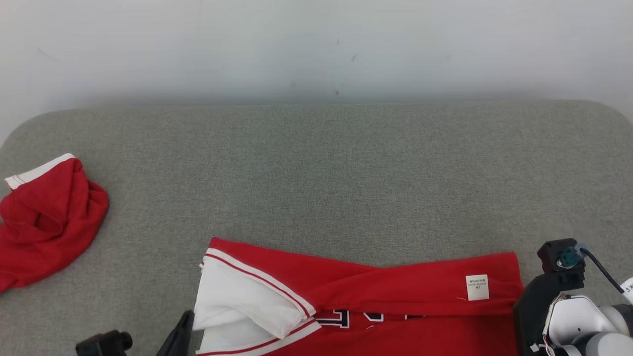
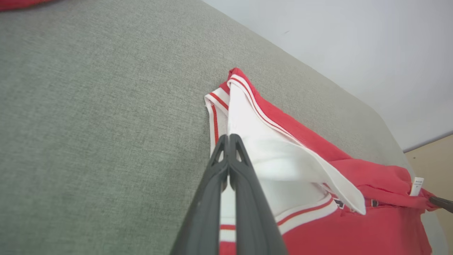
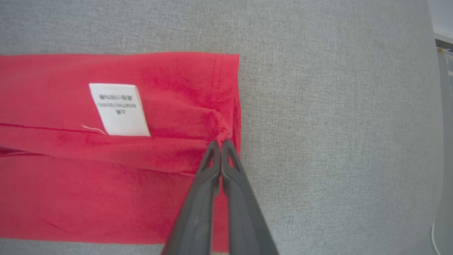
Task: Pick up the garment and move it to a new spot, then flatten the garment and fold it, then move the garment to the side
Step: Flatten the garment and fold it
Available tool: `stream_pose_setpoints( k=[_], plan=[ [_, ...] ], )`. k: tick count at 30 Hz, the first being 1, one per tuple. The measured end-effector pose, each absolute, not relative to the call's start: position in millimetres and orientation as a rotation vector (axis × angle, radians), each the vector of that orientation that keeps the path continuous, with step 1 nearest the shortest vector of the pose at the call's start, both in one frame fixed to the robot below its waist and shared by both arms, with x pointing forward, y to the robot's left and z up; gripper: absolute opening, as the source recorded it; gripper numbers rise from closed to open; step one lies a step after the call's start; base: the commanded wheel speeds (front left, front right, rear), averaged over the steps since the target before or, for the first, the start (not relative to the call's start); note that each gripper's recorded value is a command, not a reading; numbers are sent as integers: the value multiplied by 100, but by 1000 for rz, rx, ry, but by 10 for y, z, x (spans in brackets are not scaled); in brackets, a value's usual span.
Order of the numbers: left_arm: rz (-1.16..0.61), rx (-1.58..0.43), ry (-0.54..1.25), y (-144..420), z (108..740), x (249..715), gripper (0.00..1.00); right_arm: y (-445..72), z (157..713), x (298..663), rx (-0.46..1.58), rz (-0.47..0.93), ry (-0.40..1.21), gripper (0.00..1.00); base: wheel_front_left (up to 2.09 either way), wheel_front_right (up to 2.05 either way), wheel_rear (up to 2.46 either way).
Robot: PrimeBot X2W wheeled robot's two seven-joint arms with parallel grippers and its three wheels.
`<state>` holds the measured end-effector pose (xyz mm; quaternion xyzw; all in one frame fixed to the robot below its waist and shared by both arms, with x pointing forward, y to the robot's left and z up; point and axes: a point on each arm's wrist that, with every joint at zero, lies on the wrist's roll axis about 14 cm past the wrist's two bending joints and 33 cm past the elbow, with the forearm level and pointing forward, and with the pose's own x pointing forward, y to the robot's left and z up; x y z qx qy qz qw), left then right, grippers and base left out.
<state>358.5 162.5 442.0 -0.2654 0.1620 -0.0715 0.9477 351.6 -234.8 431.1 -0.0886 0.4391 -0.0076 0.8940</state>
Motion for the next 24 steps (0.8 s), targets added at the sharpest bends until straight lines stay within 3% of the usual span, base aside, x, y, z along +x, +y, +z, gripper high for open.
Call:
stream_pose_setpoints(
  k=[17, 18, 19, 20, 24],
  plan=[
    [-117, -667, 391, 1465, 4180, 3263, 0, -2479, 4259, 3445, -176, -73, 909, 0, 0, 0, 0],
    [-120, -674, 394, 1452, 4175, 3248, 0, -2470, 4246, 3439, -173, -71, 913, 35, 0, 0, 0],
    [-121, -677, 392, 1447, 4182, 3247, 0, -2461, 4236, 3434, -169, -70, 916, 45, 0, 0, 0],
    [-125, -678, 393, 1440, 4185, 3244, 0, -2457, 4228, 3430, -163, -71, 918, 100, 0, 0, 0],
    [-124, -676, 423, 1428, 4114, 3173, 0, -2461, 4231, 3433, -148, -79, 908, 100, 0, 0, 0]
  ],
)
